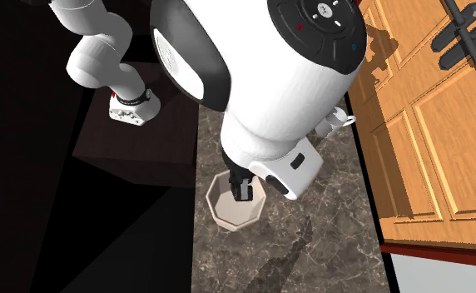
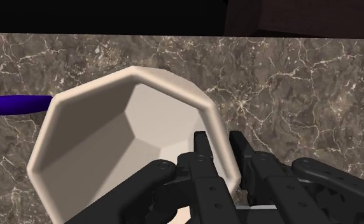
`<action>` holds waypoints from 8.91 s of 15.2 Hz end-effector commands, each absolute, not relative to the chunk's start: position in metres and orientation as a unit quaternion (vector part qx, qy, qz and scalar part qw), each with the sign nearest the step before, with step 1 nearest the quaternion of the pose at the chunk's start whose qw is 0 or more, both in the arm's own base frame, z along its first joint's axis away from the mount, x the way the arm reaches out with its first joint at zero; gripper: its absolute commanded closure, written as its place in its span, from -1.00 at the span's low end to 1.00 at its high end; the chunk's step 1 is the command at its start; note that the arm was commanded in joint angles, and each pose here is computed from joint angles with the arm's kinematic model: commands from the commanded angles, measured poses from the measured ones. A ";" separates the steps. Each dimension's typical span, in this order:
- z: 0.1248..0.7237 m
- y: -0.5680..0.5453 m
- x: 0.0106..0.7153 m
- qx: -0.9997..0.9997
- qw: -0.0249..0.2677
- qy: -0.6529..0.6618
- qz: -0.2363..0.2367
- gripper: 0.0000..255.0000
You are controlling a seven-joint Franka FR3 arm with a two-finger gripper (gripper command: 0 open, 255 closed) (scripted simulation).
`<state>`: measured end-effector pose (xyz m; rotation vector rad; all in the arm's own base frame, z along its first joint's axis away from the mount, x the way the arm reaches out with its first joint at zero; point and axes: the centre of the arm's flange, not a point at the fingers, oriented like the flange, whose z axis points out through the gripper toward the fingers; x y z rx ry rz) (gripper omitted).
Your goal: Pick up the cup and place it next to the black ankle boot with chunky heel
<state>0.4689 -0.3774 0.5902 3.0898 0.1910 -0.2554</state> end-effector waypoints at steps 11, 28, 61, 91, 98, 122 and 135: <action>0.654 -0.378 0.468 0.995 0.018 0.062 -0.082 1.00; 0.658 -0.168 0.448 0.995 0.018 0.062 -0.082 1.00; 0.658 0.266 0.406 0.995 0.018 0.062 -0.082 1.00; 0.558 0.408 0.393 0.995 0.018 0.062 -0.082 1.00; 0.521 0.408 0.393 0.995 0.018 0.062 -0.082 1.00; 0.402 0.408 0.393 0.995 0.018 0.062 -0.082 1.00; 0.415 0.408 0.395 0.995 0.018 0.062 -0.082 -1.00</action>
